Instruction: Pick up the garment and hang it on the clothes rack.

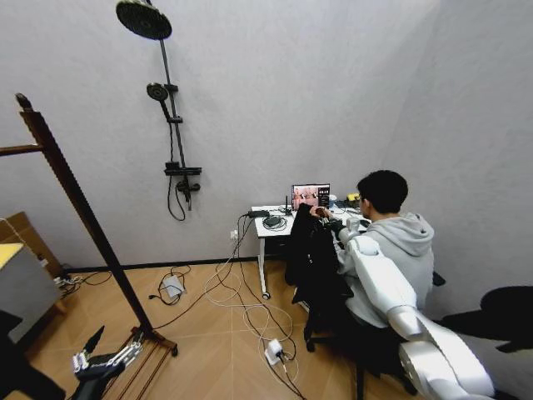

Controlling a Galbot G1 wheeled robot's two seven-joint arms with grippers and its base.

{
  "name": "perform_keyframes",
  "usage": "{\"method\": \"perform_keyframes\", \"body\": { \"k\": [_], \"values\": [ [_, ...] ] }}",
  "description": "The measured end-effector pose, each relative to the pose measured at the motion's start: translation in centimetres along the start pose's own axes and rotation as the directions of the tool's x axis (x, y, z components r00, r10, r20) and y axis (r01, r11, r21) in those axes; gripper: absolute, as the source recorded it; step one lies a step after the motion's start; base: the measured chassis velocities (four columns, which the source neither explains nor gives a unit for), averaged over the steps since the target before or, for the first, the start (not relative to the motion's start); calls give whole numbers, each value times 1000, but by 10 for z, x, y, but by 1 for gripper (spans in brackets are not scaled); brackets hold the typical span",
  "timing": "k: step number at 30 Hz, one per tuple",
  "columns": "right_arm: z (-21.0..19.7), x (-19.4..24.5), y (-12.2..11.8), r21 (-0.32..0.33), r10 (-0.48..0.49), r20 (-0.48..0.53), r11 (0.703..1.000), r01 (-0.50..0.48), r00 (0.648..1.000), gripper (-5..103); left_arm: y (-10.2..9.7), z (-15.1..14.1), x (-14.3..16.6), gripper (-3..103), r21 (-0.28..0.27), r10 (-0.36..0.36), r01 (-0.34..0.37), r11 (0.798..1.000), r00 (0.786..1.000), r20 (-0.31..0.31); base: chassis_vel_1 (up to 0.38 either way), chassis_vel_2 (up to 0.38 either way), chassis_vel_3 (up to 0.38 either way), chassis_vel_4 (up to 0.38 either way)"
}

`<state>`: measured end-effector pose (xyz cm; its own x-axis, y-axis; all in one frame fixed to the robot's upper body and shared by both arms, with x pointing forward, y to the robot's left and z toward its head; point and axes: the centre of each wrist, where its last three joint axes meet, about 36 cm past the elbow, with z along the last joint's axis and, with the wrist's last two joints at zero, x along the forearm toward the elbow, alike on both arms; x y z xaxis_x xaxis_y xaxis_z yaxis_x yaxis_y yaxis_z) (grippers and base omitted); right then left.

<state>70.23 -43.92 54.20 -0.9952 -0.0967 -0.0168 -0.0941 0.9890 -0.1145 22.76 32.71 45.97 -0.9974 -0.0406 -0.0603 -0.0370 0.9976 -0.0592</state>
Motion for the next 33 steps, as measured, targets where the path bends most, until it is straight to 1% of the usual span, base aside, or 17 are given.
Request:
{"method": "perform_keyframes", "body": {
  "k": [6,11,12,13,14,15,16,17,22,23,25,27,28,29,30,32,33],
  "values": [
    [0,3,-4,8,13,6,1000,-13,1000,9,0,0,0,100,0,0,0,1000,1000,0,0,0,0,0],
    [-11,18,12,-11,29,41,1000,-28,999,9,0,0,0,100,0,0,0,1000,1000,0,0,0,0,0],
    [-11,18,12,-11,29,41,1000,-28,999,9,0,0,0,100,0,0,0,1000,1000,0,0,0,0,0],
    [-13,25,22,-24,30,46,999,-29,998,9,0,0,0,100,0,0,0,1000,1000,0,0,0,0,0],
    [-13,25,22,-24,30,46,999,-29,998,9,0,0,0,100,0,0,0,1000,1000,0,0,0,0,0],
    [-16,37,36,-36,24,53,999,-22,998,9,0,0,0,100,0,0,0,1000,1000,0,0,0,0,0],
    [-19,45,45,-37,20,58,999,-18,998,9,0,0,0,100,0,0,0,1000,1000,0,0,0,0,0],
    [-19,45,45,-37,20,58,999,-18,998,9,0,0,0,100,0,0,0,1000,1000,0,0,0,0,0],
    [-42,80,87,-28,-33,111,999,36,993,9,0,0,0,100,0,0,0,1000,1000,0,0,0,0,0],
    [-42,80,87,-28,-33,111,999,36,993,9,0,0,0,100,0,0,0,1000,1000,0,0,0,0,0],
    [-55,93,103,-21,-51,129,998,54,990,9,0,0,0,100,0,0,0,1000,1000,0,0,0,0,0],
    [-59,97,107,-18,-59,136,998,62,989,9,0,0,0,100,0,0,0,1000,1000,0,0,0,0,0],
    [-66,104,116,-15,-79,150,997,82,986,9,0,0,0,100,0,0,0,1000,1000,0,0,0,0,0],
    [-76,114,129,-17,-119,172,992,124,978,9,0,0,0,100,0,0,0,1000,1000,0,0,0,0,0],
    [-76,114,129,-17,-119,172,992,124,978,9,0,0,0,100,0,0,0,1000,1000,0,0,0,0,0],
    [-86,127,146,-24,-183,200,981,192,963,9,0,0,0,100,0,0,0,1000,1000,0,0,0,0,0],
    [-86,127,146,-24,-183,200,981,192,963,9,0,0,0,100,0,0,0,1000,1000,0,0,0,0,0]
  ]
}}
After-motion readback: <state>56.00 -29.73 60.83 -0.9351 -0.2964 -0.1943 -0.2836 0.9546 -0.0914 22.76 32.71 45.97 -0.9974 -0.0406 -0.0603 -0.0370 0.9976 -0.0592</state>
